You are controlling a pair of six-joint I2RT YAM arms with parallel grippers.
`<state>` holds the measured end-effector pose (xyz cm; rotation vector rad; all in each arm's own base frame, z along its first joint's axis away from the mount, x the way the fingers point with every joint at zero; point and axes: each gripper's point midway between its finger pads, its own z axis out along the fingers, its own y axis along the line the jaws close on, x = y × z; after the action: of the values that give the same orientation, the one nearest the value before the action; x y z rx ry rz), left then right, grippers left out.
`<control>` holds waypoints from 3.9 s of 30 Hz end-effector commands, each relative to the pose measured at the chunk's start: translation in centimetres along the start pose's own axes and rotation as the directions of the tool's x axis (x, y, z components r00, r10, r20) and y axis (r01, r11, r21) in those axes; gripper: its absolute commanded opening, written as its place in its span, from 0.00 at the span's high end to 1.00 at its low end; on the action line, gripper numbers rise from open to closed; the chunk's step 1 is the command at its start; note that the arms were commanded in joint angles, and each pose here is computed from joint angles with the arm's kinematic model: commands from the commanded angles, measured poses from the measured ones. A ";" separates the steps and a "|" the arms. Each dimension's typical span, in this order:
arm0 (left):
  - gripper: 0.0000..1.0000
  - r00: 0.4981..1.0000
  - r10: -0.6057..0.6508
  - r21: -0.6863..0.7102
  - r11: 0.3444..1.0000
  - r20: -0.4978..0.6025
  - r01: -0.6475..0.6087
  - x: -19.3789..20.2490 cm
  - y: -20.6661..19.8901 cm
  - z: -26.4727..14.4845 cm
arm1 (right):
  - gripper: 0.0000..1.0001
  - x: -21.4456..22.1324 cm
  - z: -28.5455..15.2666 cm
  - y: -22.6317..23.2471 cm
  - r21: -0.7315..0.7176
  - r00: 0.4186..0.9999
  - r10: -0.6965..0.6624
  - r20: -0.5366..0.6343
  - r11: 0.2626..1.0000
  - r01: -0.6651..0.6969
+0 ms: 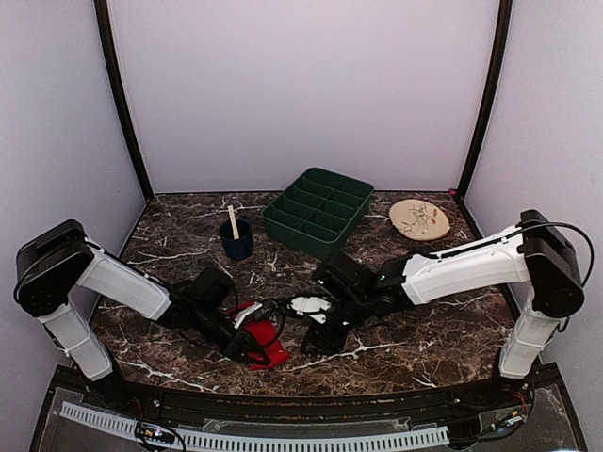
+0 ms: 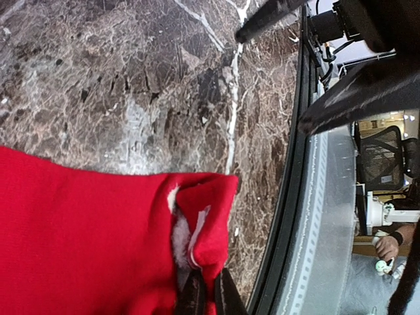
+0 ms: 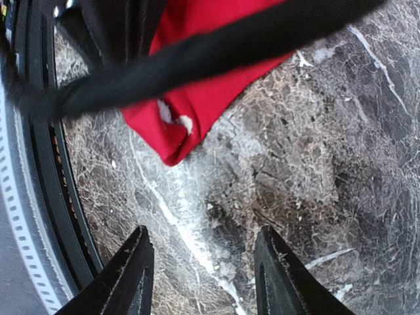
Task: Roll the socks
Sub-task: Roll the sock at the center of the board.
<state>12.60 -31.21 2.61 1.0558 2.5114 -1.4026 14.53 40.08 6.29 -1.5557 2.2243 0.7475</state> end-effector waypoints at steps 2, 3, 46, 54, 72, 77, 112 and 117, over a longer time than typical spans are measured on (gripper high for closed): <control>1.00 0.999 -0.038 0.075 0.996 -0.024 0.040 0.0 -0.6 -0.9 | 0.52 -1.4 -1.2 0.0 0.163 0.989 -0.125 0.077 0.980 0.111; 1.00 0.999 -0.044 0.078 0.996 -0.026 0.046 0.0 -0.5 -1.0 | 0.52 -1.6 -1.3 0.2 0.176 0.987 -0.140 0.085 0.977 0.123; 1.00 0.974 -0.217 0.057 0.974 -0.062 0.221 0.7 1.4 -1.5 | 0.57 -4.1 5.3 6.2 0.249 0.836 -0.546 -0.053 0.803 0.541; 1.00 0.971 -0.228 0.065 0.970 -0.073 0.232 0.9 1.4 -1.4 | 0.57 -3.7 6.0 5.7 0.261 0.816 -0.573 -0.082 0.777 0.572; 1.00 0.964 -0.247 0.096 0.962 -0.095 0.256 1.1 1.2 -1.6 | 0.66 -2.9 7.8 4.9 0.227 0.798 -0.592 -0.112 0.767 0.600; 1.00 0.962 -0.250 0.108 0.959 -0.108 0.261 1.3 1.1 -1.6 | 0.70 -2.8 8.3 4.4 0.218 0.804 -0.582 -0.119 0.775 0.593; 0.75 0.966 -0.257 0.051 0.966 0.022 0.255 -1.7 3.2 -4.3 | 1.00 1.0 9.6 1.6 0.092 0.908 -0.350 -0.230 0.921 0.379; 0.71 0.973 -0.223 0.047 0.974 0.067 0.220 -2.7 2.8 -5.1 | 1.00 1.0 9.6 1.4 0.072 0.919 -0.302 -0.252 0.941 0.329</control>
<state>16.21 -27.54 3.08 0.7218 2.7056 -1.5644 13.04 48.69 2.33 -1.9005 1.8421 0.4191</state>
